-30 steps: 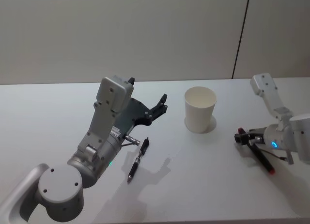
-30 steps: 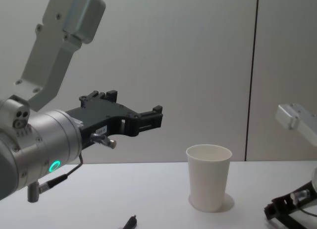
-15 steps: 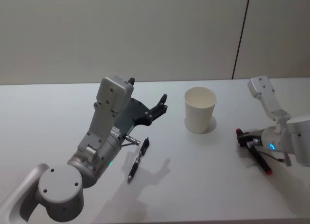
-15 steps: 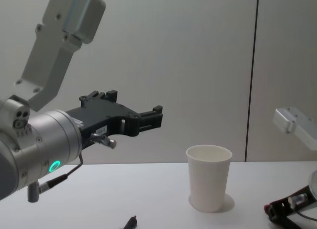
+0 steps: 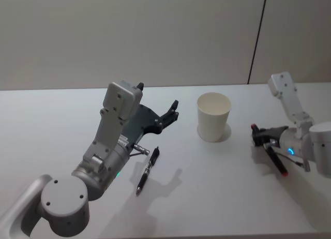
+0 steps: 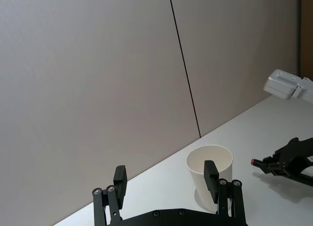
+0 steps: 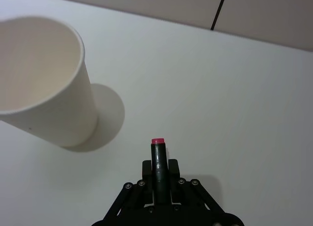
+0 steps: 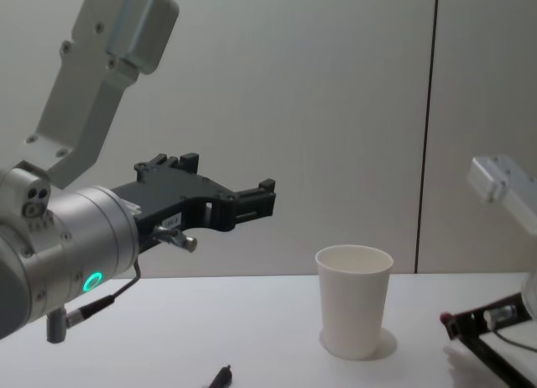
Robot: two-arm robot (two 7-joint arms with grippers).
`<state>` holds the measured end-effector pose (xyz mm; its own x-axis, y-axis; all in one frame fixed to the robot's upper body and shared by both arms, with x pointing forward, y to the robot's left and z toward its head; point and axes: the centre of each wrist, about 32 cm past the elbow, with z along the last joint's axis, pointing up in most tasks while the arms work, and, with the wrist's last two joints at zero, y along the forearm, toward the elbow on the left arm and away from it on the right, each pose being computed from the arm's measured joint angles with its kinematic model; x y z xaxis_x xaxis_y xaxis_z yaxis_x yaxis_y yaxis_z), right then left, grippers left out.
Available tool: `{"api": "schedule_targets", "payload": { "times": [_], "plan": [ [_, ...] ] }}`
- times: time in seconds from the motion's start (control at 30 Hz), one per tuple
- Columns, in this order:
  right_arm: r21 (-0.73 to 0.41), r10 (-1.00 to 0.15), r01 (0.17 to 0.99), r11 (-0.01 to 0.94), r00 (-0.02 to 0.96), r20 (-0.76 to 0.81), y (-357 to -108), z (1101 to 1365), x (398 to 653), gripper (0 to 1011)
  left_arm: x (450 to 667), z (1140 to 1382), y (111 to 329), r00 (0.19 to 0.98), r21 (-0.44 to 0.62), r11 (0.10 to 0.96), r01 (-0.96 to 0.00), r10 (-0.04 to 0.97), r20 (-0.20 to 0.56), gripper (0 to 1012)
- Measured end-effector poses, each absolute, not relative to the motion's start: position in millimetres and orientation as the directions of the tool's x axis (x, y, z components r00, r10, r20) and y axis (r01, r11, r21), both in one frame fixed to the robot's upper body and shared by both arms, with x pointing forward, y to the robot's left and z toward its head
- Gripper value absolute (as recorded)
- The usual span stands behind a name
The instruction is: Place the pen into the pen holder.
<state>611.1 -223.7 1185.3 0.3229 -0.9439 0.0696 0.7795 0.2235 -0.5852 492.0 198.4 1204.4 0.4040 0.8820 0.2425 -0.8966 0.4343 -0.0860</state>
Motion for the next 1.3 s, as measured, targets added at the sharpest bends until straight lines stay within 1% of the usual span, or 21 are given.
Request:
{"api": "schedule_targets", "payload": {
  "times": [0.23,0.33,0.47,0.57,0.63,0.7,0.9,1.03,1.13,1.17,1.23,1.3],
  "plan": [
    [-0.508,-0.943,0.827,0.239,0.323,0.083,-224.7,1191.1,609.0,181,492.0,1204.4,198.4,0.404,-0.086,0.434,-0.897,0.882,0.242,1003],
    [-0.457,-0.942,0.854,0.249,0.324,0.092,-224.9,1194.7,608.0,181,492.0,1204.4,198.4,0.404,-0.086,0.434,-0.897,0.882,0.243,1003],
    [-0.417,-0.941,0.872,0.258,0.325,0.098,-224.7,1197.4,607.3,181,492.0,1204.4,198.4,0.404,-0.086,0.434,-0.897,0.882,0.243,1003],
    [-0.361,-0.939,0.893,0.27,0.327,0.108,-223.9,1200.8,606.6,182,492.0,1204.4,198.4,0.404,-0.086,0.434,-0.897,0.882,0.242,1003],
    [-0.351,-0.938,0.896,0.272,0.328,0.109,-223.7,1201.2,606.5,181,492.0,1204.4,198.4,0.404,-0.086,0.434,-0.897,0.882,0.243,1003],
    [-0.304,-0.937,0.91,0.281,0.329,0.118,-222.6,1203.7,606.3,181,492.0,1204.4,198.4,0.404,-0.086,0.434,-0.897,0.882,0.243,1003],
    [-0.224,-0.934,0.928,0.297,0.331,0.133,-219.6,1206.6,606.1,181,492.0,1204.4,198.4,0.404,-0.086,0.434,-0.897,0.882,0.243,1003],
    [-0.151,-0.932,0.938,0.311,0.332,0.147,-215.9,1208.9,606.8,181,492.0,1204.4,198.4,0.404,-0.086,0.434,-0.897,0.882,0.243,1003],
    [-0.099,-0.93,0.942,0.321,0.334,0.156,-212.7,1210.2,608.0,181,492.0,1204.4,198.4,0.404,-0.086,0.434,-0.897,0.882,0.242,1003],
    [-0.099,-0.93,0.942,0.321,0.334,0.156,-212.7,1210.2,608.0,181,492.0,1204.4,198.4,0.404,-0.086,0.434,-0.897,0.882,0.242,1003],
    [-0.049,-0.928,0.942,0.331,0.335,0.164,-209.1,1210.8,609.6,181,492.0,1204.4,198.4,0.404,-0.086,0.434,-0.897,0.882,0.242,1003],
    [-0.023,-0.927,0.941,0.336,0.335,0.169,-207.3,1211.4,610.7,181,492.0,1204.4,198.4,0.404,-0.086,0.434,-0.897,0.882,0.242,1003]
  ]
}}
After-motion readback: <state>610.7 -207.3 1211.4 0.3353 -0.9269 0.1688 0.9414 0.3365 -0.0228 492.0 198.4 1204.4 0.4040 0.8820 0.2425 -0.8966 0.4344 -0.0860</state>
